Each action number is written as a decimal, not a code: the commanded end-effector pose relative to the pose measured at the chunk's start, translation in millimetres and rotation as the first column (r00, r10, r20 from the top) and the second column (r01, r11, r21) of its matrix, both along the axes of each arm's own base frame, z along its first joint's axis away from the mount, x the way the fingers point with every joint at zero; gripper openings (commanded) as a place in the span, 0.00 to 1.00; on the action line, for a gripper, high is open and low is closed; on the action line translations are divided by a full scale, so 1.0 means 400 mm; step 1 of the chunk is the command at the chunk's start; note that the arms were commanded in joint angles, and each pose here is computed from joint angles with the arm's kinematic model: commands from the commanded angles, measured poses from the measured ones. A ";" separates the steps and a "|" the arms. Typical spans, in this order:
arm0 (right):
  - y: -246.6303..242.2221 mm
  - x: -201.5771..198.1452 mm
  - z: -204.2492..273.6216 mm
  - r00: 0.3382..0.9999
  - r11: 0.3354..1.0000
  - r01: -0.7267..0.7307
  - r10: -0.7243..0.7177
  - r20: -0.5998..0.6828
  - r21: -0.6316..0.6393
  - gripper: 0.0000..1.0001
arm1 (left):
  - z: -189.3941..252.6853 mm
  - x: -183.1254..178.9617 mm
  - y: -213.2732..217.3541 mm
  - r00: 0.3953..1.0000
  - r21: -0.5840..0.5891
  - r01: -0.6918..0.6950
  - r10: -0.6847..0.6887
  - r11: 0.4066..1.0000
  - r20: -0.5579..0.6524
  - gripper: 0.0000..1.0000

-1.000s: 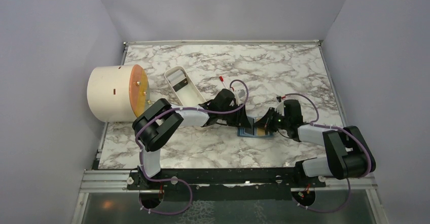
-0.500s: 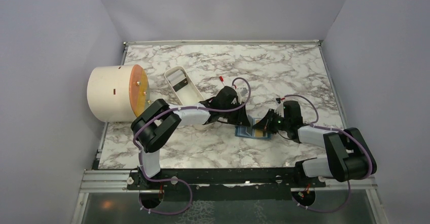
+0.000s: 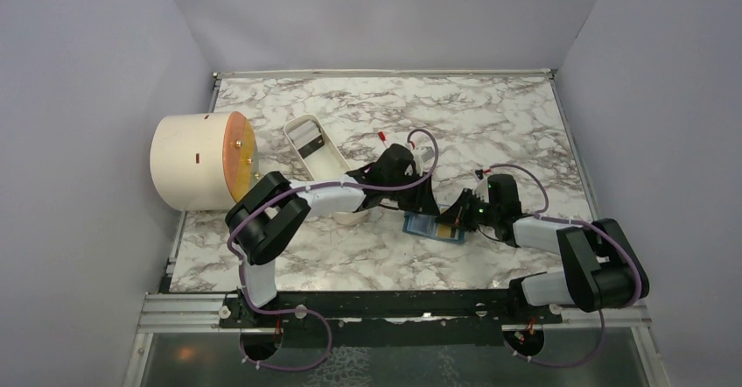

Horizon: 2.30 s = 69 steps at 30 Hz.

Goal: Put the credit cards into the card holder
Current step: Turn over the card slot in the card holder.

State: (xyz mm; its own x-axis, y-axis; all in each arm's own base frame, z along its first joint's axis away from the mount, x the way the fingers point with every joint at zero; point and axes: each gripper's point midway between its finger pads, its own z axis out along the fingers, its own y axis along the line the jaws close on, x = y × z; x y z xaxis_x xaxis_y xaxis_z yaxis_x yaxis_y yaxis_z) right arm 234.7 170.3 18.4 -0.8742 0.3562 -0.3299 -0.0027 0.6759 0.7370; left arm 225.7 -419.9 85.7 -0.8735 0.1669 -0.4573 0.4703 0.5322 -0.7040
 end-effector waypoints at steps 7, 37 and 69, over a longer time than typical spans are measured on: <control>-0.029 -0.011 -0.019 0.999 0.997 0.025 -0.023 0.037 -0.074 0.03 | 0.031 -0.067 -0.065 0.997 -0.118 0.062 -0.068 0.991 -0.046 0.34; -0.164 0.039 0.133 0.979 0.909 0.206 -0.188 0.083 -0.362 0.13 | -0.025 -0.055 -0.083 0.996 -0.055 0.074 -0.076 0.996 -0.050 0.34; -0.130 0.030 0.230 0.982 0.943 0.171 -0.140 0.125 -0.284 0.33 | 0.019 -0.020 -0.112 0.999 -0.099 0.036 -0.036 0.994 -0.001 0.34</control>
State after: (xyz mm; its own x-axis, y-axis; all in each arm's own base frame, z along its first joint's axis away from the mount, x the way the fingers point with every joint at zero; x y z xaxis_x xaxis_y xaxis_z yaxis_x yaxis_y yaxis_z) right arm 244.9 110.7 97.4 -0.7746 0.3614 -0.5191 0.0881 0.8743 0.4773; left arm 209.6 -457.0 76.4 -0.8946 0.1803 -0.4089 0.4441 0.4602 -0.7687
